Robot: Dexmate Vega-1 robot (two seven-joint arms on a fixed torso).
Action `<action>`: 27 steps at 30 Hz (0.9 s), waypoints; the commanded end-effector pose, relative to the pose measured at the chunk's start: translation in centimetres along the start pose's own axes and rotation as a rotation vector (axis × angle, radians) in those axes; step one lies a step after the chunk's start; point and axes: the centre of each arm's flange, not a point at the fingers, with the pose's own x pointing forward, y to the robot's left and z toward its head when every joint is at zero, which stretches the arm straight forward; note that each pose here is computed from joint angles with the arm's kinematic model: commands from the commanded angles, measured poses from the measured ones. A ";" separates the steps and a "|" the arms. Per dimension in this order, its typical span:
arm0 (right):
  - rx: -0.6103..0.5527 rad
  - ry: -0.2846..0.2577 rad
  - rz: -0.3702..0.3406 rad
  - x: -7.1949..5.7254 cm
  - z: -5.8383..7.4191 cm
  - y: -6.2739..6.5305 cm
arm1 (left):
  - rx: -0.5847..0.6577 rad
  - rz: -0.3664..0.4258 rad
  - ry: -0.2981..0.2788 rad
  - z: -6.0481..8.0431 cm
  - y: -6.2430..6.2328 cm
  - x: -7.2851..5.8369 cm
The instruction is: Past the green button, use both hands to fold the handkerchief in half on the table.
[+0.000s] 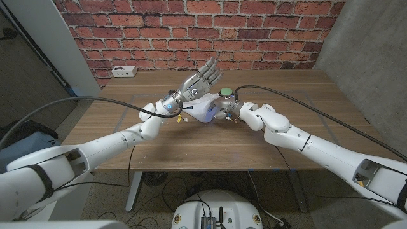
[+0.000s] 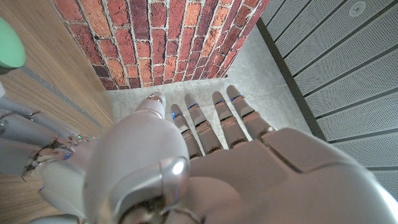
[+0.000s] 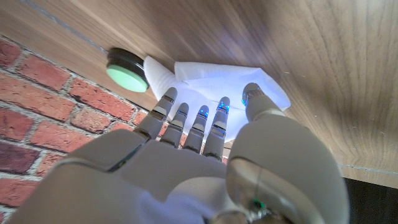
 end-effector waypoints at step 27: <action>0.079 0.302 -0.190 -7.0 -3.5 -1.5 | -0.233 -0.258 0.385 0.6 3.6 -2.5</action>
